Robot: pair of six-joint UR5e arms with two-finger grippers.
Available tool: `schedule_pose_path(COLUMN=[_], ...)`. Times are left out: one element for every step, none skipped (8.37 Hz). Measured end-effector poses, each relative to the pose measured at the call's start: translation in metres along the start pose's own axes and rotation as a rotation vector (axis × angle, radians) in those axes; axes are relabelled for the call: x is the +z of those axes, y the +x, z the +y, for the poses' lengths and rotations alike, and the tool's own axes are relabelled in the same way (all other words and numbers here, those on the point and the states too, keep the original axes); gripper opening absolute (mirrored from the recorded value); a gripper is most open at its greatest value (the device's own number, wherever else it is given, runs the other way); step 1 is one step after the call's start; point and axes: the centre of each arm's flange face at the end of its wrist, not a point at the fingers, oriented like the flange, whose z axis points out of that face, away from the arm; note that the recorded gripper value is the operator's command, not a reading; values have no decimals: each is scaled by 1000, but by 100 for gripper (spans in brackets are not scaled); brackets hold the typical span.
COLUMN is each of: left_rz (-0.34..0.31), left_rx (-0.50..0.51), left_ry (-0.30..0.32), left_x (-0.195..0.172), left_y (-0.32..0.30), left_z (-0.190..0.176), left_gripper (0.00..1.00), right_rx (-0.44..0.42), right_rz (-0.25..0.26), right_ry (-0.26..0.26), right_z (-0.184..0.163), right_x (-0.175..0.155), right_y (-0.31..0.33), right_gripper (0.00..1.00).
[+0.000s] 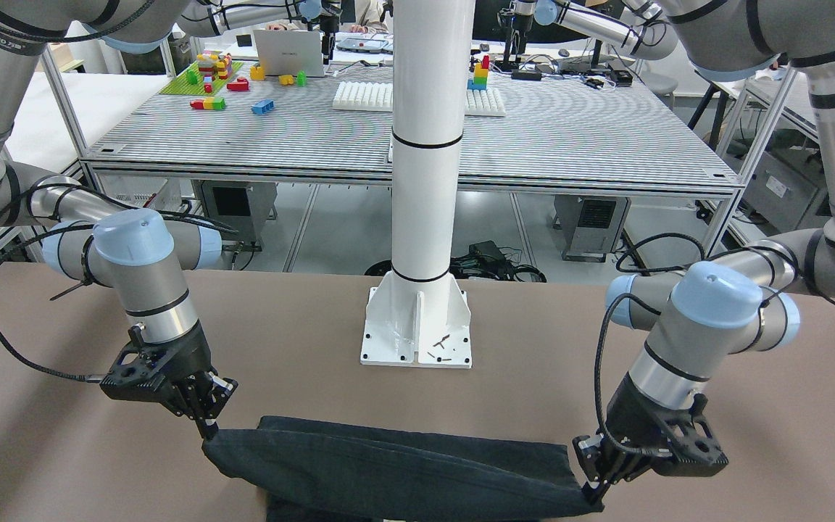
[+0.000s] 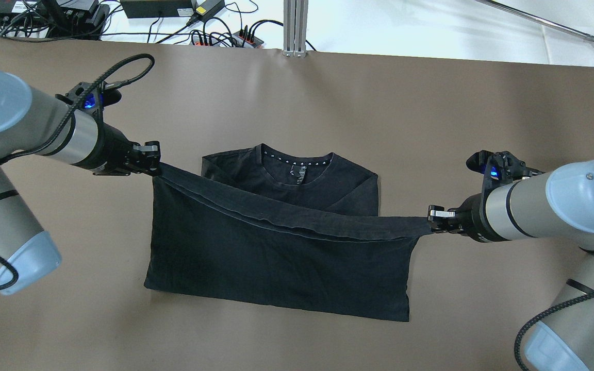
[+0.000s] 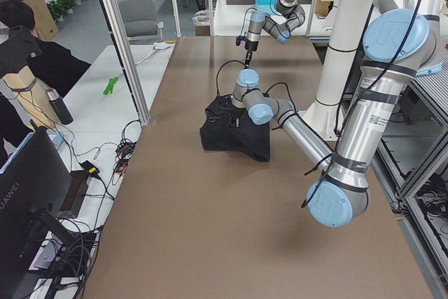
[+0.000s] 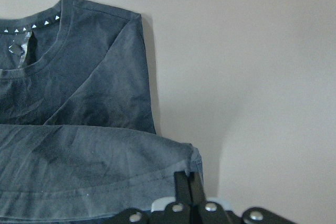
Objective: Fold clothes
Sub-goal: 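Lift the hem with both grippers and carry it toward the collar, then lay the hem down near the collar and open both grippers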
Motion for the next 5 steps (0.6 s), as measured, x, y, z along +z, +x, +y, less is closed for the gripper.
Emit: schedule_pose_path(left_rz=[-17,-32,-53,-85,-124], left_rx=[-10,-16,-18,-21,-20], left_ry=[17,33,50,69,78], left_x=[11,20,31,47,69], left_y=[6,11,16,19,19], left_z=[-17,-34,-50,-65,-79], left_gripper=[0,0,0,0,0], right_rx=[-1,1,4,9,11], right_rz=[0,3,9,23,46], right_ry=[10,18,22,22,20], right_z=[-10,-21,-31,-40,-48], right_x=[5,13,25,39,55], right_y=[-7,-14,-22,-27,-28], right_gripper=[0,0,0,0,0])
